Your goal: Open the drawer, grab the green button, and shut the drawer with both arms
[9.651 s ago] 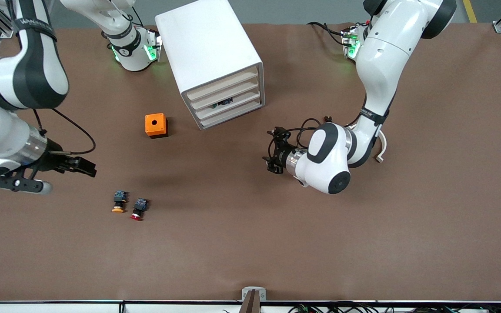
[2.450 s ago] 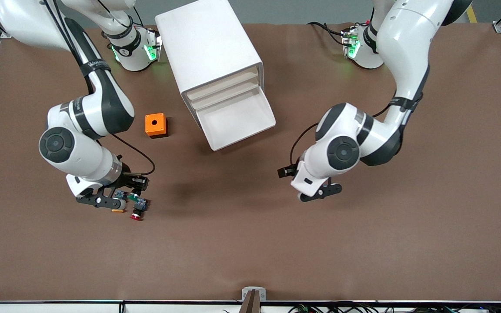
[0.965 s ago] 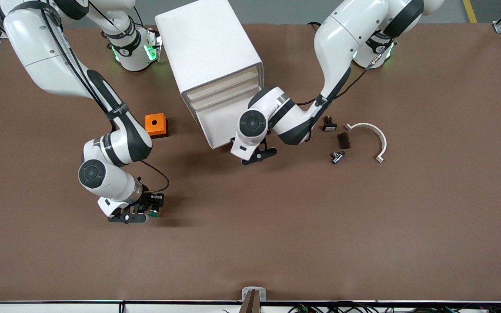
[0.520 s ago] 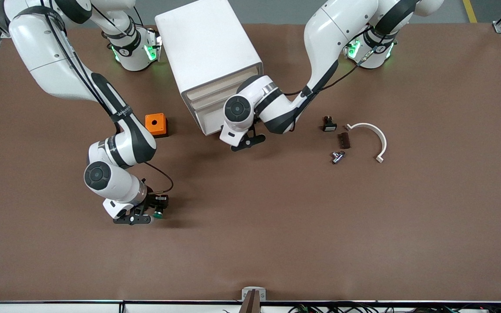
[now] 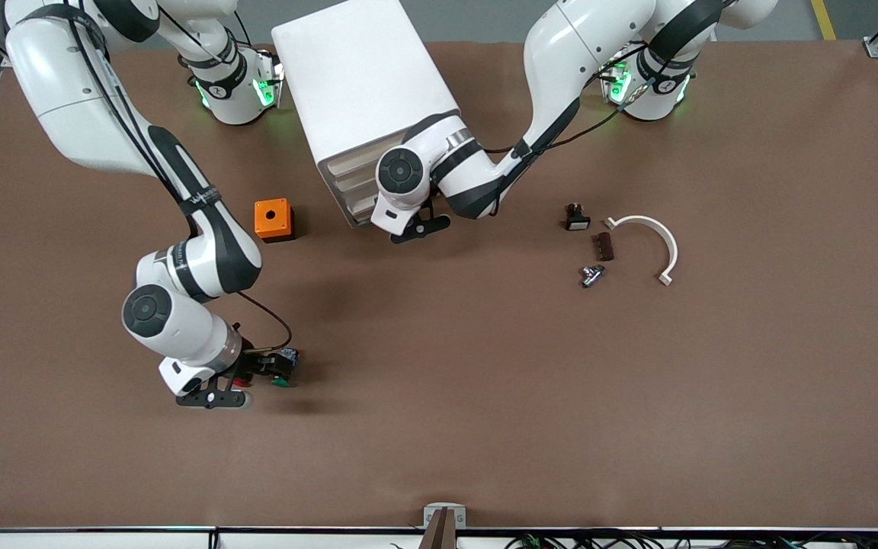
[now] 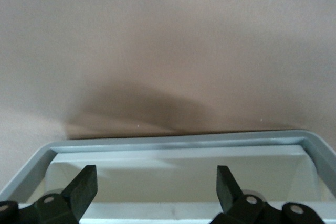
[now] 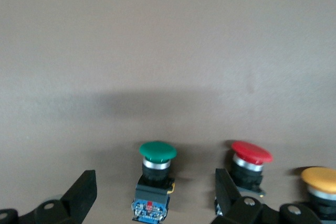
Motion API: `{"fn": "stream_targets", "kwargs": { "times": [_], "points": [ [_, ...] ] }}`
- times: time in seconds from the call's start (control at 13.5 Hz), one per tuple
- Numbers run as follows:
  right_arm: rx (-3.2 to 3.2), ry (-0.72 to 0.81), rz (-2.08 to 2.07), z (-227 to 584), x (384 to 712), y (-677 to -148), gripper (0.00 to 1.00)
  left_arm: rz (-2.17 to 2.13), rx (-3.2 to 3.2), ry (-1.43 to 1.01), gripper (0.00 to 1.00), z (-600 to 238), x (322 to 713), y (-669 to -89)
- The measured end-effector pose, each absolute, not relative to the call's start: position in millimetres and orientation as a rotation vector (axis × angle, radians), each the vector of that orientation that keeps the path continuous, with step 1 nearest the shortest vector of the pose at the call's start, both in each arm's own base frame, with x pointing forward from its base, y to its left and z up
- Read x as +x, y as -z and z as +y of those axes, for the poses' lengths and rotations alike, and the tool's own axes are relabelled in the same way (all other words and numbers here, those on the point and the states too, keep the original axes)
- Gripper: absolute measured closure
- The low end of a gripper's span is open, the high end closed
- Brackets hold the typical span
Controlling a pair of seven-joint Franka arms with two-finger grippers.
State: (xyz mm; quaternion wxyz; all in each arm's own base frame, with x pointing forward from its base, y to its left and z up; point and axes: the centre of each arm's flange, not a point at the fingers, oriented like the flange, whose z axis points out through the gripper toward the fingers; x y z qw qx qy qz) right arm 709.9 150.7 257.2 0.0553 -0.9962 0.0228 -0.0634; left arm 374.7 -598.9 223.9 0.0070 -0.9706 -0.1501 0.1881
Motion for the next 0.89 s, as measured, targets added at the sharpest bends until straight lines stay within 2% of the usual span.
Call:
{"fn": "stream_targets", "kwargs": {
  "times": [0.3,0.59,0.74,0.89],
  "points": [
    [-3.056,0.229,0.085,135.0,719.8,-321.1,0.0,-0.469,-3.03,-0.598,0.0,-603.0,366.6,-223.1],
    [-3.121,0.217,0.104,120.8,702.0,-409.1,0.0,-0.515,-3.037,-0.595,0.0,-597.9,379.8,-228.0],
    [-3.149,0.221,0.127,110.9,690.4,-448.5,0.0,-0.626,-3.057,-0.551,0.0,-572.2,427.2,-242.8],
    [-3.171,0.216,0.143,104.9,677.3,-481.3,0.0,-0.768,-3.076,-0.44,0.0,-516.4,499.2,-270.9]
  ]
}}
